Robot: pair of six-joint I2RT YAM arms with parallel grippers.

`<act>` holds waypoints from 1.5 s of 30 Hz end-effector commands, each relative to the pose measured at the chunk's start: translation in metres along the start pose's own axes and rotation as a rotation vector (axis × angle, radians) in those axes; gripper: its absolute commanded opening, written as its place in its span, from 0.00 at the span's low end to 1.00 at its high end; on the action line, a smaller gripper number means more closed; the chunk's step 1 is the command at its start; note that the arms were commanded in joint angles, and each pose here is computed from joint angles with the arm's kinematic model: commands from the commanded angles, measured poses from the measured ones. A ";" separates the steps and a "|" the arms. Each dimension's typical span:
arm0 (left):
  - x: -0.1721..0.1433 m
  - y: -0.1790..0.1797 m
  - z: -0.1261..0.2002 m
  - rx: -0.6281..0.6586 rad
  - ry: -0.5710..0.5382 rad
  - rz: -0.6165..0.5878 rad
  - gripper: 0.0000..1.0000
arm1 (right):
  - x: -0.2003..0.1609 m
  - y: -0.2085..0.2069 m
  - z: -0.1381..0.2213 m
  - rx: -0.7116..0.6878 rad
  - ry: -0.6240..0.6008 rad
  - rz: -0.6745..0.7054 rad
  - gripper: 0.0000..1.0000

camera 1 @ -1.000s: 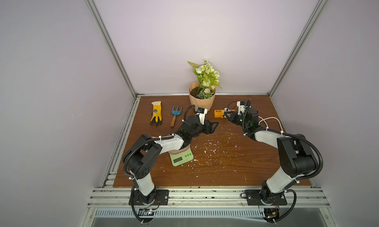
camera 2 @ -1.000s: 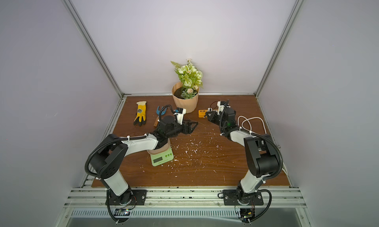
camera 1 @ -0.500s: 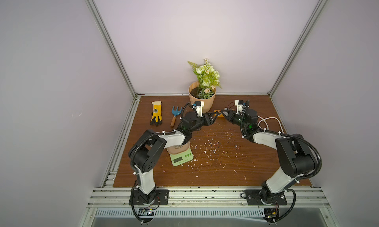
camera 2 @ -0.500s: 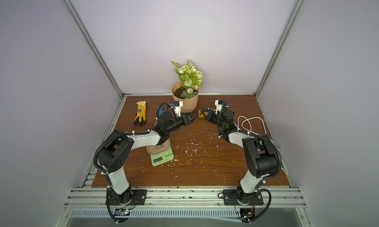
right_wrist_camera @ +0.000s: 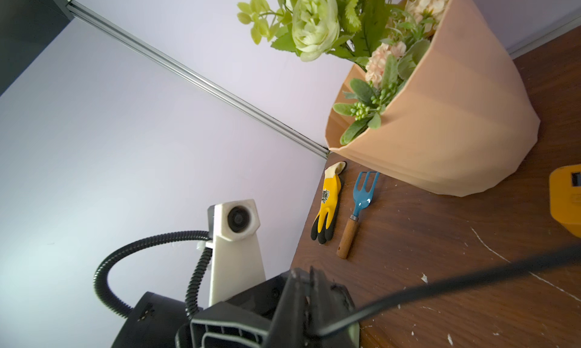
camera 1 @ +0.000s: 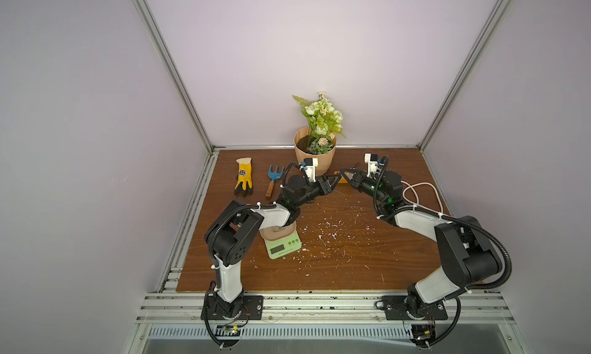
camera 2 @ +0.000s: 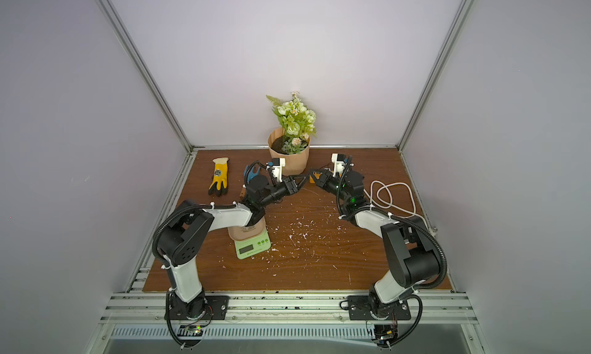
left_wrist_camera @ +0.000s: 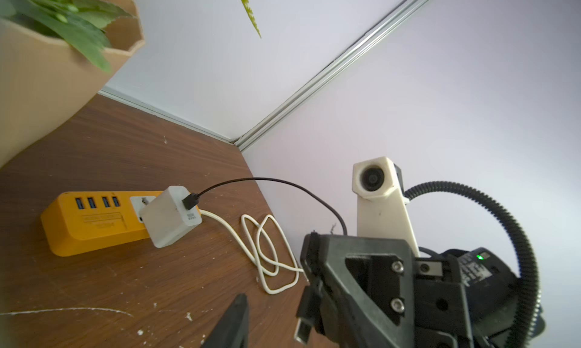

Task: Charge the electronic scale
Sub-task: Pick up the charging cable from the center of the board.

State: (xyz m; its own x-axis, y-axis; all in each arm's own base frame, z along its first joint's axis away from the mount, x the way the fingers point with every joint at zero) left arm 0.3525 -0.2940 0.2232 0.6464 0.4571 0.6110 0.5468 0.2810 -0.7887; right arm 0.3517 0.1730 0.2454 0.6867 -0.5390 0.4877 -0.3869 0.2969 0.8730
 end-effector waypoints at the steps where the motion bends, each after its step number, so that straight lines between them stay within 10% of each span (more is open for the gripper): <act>1: 0.007 -0.006 0.004 -0.088 -0.032 0.013 0.38 | 0.007 0.020 0.003 0.071 -0.052 0.028 0.11; 19: 0.009 -0.002 0.007 -0.131 -0.052 0.017 0.12 | 0.004 0.017 -0.001 0.084 -0.038 0.026 0.14; 31: 0.016 0.005 0.018 -0.122 -0.055 -0.016 0.04 | -0.003 0.009 0.013 0.035 0.007 0.088 0.36; 45: 0.032 0.016 0.014 -0.139 0.187 -0.187 0.04 | 0.033 0.016 0.073 0.125 0.223 0.425 0.31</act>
State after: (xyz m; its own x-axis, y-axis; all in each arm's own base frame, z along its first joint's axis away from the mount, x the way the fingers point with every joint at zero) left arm 0.3728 -0.2588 0.2169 0.6380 0.3370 0.6923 0.6484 0.2499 -0.7192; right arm 0.3330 0.0918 0.2493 0.6241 -0.3498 0.6987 -0.5570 0.4278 0.7118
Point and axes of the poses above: each gripper's point midway between its finger pads, its own z axis back along the fingers, its own y axis along the line the jaws close on, x = y × z, the point moved 8 cm from there along z, back along the fingers, and after that the axes turned 1 degree about -z, right-handed, at the moved point
